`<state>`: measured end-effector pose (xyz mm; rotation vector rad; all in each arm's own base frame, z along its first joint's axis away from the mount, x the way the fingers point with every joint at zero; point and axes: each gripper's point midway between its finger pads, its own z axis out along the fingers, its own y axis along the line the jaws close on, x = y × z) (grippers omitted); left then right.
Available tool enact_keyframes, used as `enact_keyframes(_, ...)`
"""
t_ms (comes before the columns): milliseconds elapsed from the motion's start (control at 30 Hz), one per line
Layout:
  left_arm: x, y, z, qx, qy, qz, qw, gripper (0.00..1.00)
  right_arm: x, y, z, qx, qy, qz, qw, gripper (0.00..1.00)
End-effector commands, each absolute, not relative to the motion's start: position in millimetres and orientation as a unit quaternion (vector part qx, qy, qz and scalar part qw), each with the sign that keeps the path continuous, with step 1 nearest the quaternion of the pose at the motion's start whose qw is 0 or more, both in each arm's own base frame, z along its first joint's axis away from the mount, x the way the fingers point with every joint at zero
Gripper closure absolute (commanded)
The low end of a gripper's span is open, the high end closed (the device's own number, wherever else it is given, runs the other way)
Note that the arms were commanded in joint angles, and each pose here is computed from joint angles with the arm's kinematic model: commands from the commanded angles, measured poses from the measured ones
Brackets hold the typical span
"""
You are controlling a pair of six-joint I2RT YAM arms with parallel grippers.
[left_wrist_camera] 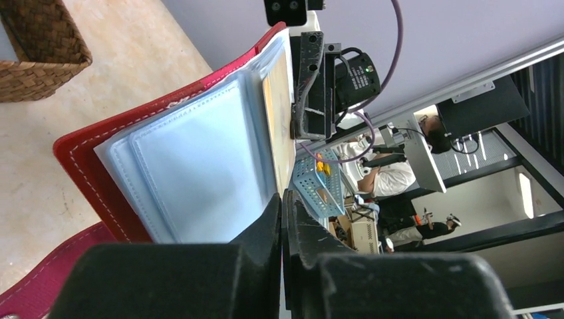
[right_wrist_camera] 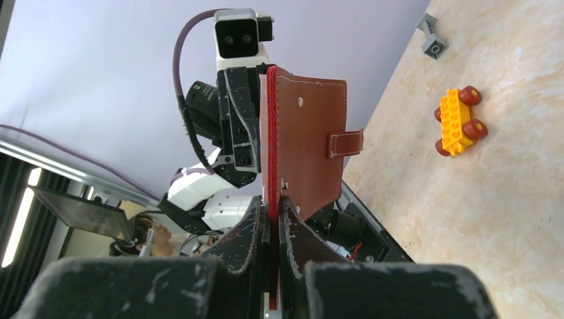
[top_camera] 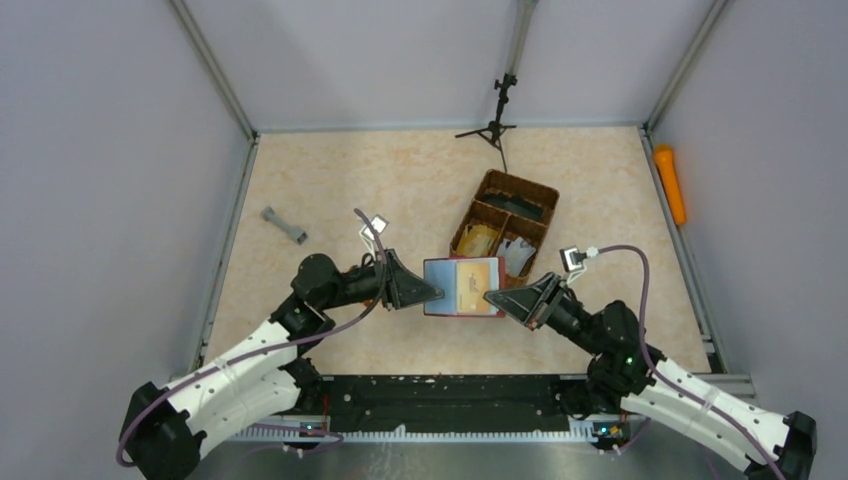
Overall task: Take the credit cards out of the card holder
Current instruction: Remove the credit card from the card holder.
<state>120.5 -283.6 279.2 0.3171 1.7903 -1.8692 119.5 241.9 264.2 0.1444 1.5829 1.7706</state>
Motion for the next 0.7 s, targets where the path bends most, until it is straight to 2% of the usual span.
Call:
enact_keyframes(0, 127, -286, 275, 0.115, 0.667, -0.687, 0.265, 0.89, 120, 243, 273, 0.051, 0.608, 0.696, 0.379, 1.0)
enact_keyframes(33, 126, -288, 275, 0.118, 0.666, -0.69, 0.257, 0.81, 119, 245, 272, 0.048, 0.608, 0.697, 0.376, 1.0)
enact_keyframes(100, 123, -292, 278, 0.126, 0.657, -0.703, 0.243, 0.73, 117, 249, 273, 0.039, 0.608, 0.702, 0.369, 1.0)
enact_keyframes(233, 122, -298, 283, 0.132, 0.639, -0.723, 0.228, 0.65, 114, 257, 273, 0.025, 0.606, 0.711, 0.356, 1.0)
enact_keyframes(367, 123, -300, 283, 0.132, 0.635, -0.727, 0.225, 0.67, 114, 261, 271, 0.022, 0.609, 0.711, 0.35, 1.0)
enact_keyframes(500, 122, -298, 284, 0.133, 0.635, -0.726, 0.23, 0.78, 117, 262, 263, 0.025, 0.623, 0.699, 0.35, 1.0)
enact_keyframes(667, 123, -296, 287, 0.129, 0.633, -0.724, 0.242, 0.84, 119, 264, 258, 0.019, 0.636, 0.687, 0.351, 1.0)
